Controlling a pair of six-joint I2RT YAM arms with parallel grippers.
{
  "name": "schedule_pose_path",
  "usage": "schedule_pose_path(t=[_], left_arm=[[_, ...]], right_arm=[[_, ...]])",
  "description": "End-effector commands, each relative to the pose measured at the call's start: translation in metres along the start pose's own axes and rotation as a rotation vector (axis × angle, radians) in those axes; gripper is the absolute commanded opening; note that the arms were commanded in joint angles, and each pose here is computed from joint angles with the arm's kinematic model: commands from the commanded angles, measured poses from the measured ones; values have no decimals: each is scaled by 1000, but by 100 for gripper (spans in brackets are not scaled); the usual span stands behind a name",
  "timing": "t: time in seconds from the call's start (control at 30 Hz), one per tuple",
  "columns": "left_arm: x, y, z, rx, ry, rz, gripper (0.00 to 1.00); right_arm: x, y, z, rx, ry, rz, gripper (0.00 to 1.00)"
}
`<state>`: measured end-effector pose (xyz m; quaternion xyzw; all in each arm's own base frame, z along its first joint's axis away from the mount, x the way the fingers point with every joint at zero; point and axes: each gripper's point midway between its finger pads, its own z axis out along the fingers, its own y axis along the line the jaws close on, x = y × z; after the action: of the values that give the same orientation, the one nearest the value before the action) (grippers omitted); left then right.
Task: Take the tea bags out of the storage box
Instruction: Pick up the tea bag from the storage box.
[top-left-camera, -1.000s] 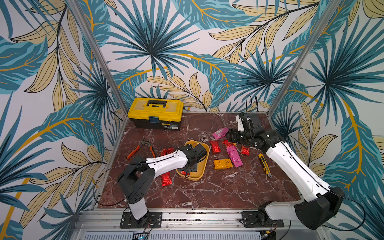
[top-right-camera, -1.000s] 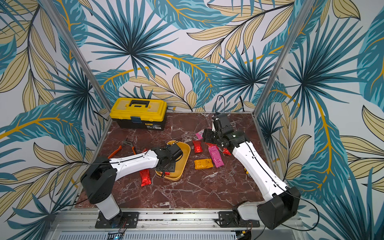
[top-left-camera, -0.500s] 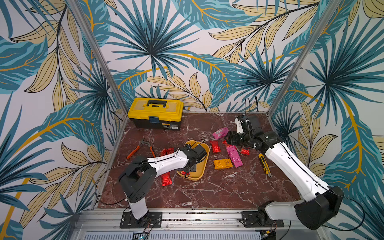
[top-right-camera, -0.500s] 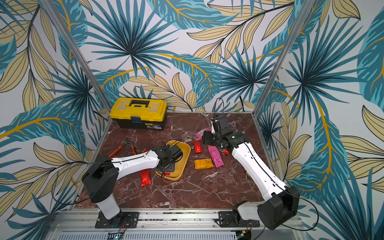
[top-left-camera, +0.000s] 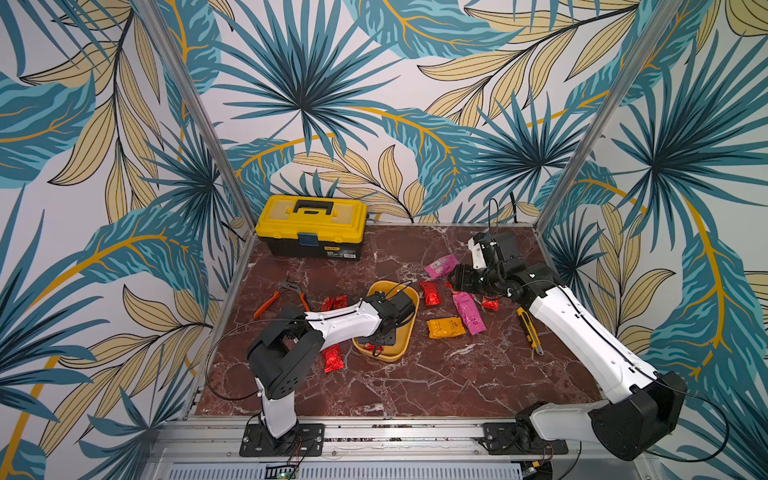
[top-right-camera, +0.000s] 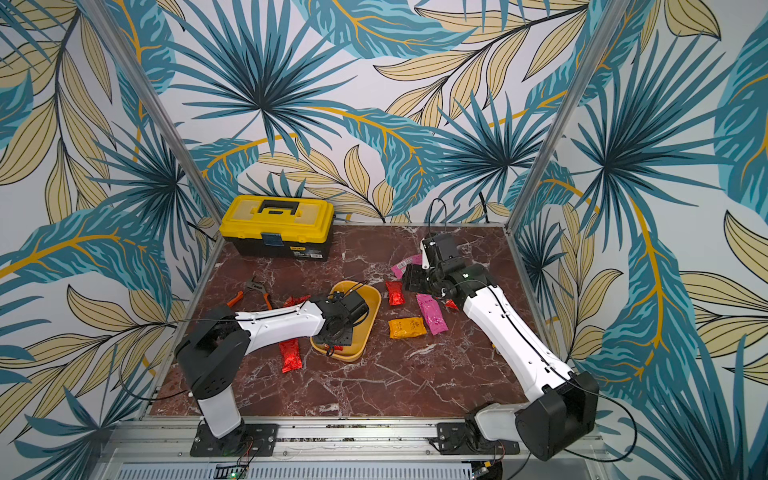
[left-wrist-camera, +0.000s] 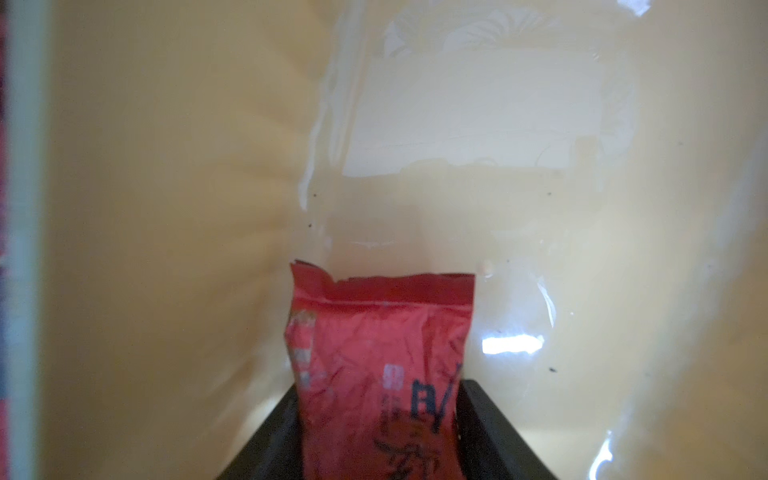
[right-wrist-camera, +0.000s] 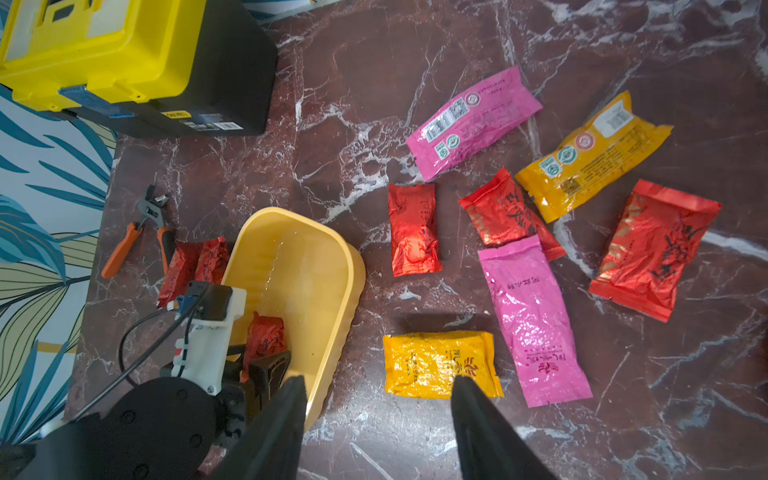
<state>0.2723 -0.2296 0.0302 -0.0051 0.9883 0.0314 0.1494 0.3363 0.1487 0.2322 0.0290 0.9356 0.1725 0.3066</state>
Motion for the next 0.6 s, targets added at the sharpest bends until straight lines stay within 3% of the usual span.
schedule_pose_path(t=[0.0,0.27,0.57], left_arm=[[-2,-6,5,18,1,4,58],[-9,-14,1,55,-18,-6,54],[-19,-18,-17,84,-47,-9,50]], right_arm=[[16,4,0,-44,31,24,60],[54,-4,0,-61,80,53,59],[62,-13,-4,-37,70,50,59]])
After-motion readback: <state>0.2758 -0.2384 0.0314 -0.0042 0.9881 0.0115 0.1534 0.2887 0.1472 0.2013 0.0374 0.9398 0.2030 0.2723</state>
